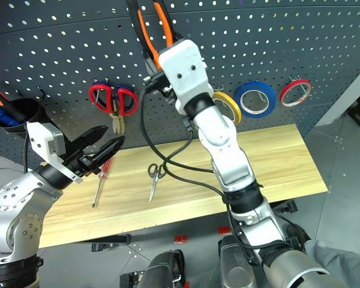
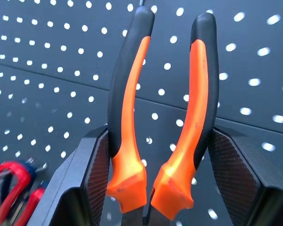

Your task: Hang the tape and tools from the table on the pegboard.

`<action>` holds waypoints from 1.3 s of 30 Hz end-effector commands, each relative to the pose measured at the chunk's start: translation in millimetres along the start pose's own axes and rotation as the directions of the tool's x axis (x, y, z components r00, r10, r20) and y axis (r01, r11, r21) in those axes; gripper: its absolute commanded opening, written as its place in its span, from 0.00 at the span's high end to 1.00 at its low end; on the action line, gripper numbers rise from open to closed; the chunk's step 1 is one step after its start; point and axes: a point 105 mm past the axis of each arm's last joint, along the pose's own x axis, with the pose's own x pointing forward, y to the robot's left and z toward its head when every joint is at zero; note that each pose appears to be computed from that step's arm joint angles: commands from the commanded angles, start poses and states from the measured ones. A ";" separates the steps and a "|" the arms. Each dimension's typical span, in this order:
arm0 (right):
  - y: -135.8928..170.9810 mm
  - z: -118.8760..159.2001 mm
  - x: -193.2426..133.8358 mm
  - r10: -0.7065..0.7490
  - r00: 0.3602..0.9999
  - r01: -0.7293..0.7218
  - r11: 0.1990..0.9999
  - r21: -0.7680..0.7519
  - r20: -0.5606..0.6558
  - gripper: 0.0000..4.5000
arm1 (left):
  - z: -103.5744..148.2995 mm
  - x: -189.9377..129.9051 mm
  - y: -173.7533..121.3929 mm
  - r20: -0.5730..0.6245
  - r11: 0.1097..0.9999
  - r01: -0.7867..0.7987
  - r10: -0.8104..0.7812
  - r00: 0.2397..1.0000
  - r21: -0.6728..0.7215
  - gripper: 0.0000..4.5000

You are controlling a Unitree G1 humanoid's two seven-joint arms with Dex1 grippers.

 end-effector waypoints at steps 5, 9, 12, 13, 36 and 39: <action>-0.2 33.6 34.4 -0.012 0.980 0.016 1.000 -0.018 0.199 0.37 | 17.7 13.8 -12.6 0.029 0.999 0.029 -0.031 0.999 0.044 0.35; 1.7 17.1 42.1 -0.014 0.983 0.022 0.999 -0.041 0.186 0.37 | 19.0 22.3 -17.5 0.042 0.998 0.038 -0.039 0.998 0.041 0.35; 0.7 -6.0 41.8 -0.018 0.989 0.031 0.995 -0.093 0.145 0.37 | 19.4 28.8 -17.4 0.053 0.999 0.030 -0.033 0.998 0.040 0.35; -1.0 -18.0 40.3 -0.022 0.993 0.035 0.993 -0.115 0.116 0.37 | 19.3 31.9 -17.1 0.057 0.999 0.025 -0.027 0.998 0.040 0.35; -7.0 -85.6 1.7 -0.072 0.994 0.065 0.995 -0.080 -0.087 0.37 | -1.4 46.3 -12.8 0.026 0.999 -0.023 0.022 0.999 0.049 0.35; -9.7 -85.2 -1.3 -0.079 0.992 0.074 0.995 -0.062 -0.097 0.37 | -8.5 45.2 -9.7 -0.001 0.998 -0.044 0.044 0.999 0.044 0.35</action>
